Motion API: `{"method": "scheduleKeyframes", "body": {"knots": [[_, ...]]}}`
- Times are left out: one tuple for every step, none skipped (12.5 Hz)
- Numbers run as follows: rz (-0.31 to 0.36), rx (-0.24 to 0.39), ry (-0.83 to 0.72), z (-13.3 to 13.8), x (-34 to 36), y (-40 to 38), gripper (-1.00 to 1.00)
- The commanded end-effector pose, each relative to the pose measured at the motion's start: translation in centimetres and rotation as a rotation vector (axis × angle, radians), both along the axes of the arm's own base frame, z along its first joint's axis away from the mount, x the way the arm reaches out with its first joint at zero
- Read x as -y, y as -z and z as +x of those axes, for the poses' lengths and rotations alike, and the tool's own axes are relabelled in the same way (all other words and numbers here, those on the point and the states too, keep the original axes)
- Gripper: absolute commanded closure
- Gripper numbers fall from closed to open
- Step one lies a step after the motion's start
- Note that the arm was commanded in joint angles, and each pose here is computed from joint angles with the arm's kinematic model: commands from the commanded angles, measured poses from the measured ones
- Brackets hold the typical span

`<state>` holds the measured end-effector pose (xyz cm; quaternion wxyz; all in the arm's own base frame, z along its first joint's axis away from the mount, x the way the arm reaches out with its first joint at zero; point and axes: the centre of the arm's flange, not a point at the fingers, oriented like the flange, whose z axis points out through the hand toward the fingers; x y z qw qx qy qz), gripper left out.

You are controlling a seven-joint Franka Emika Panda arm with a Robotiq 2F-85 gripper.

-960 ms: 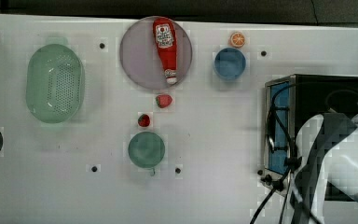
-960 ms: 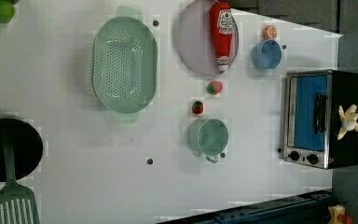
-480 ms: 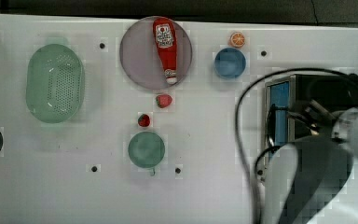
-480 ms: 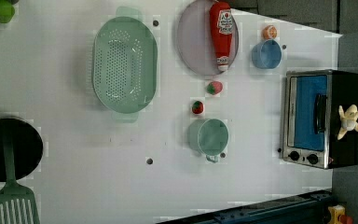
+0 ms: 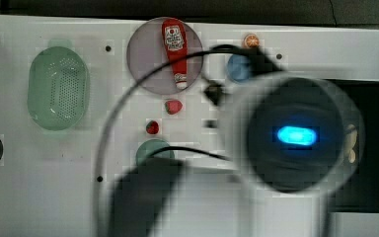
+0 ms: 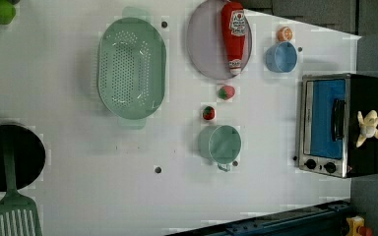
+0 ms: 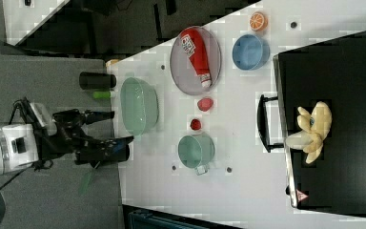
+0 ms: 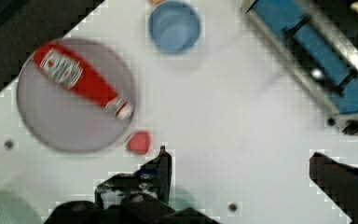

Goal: Pick banana from table and place on oven.

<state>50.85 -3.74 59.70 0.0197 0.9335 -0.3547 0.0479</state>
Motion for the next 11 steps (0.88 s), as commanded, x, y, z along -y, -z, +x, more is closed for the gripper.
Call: {"method": "scheduleKeyframes", "body": {"knots": [[0.029, -0.067, 0.173, -0.61, -1.02, 1.19, -1.00], [0.030, -0.062, 0.176, -0.75, -0.88, 0.93, -1.00], [0.031, -0.058, 0.179, -0.84, -0.67, 0.77, -1.00], [0.031, -0.057, 0.182, -0.83, -0.49, 0.76, -1.00], [0.031, -0.058, 0.183, -0.82, -0.45, 0.81, -1.00], [0.031, -0.058, 0.183, -0.80, -0.47, 0.85, -1.00], [0.031, -0.059, 0.183, -0.78, -0.48, 0.89, -1.00], [0.031, -0.060, 0.183, -0.77, -0.48, 0.92, -1.00], [0.031, -0.060, 0.183, -0.76, -0.49, 0.95, -1.00], [0.031, -0.061, 0.183, -0.75, -0.49, 0.96, -1.00], [0.031, -0.061, 0.183, -0.75, -0.49, 0.95, -1.00]]}}
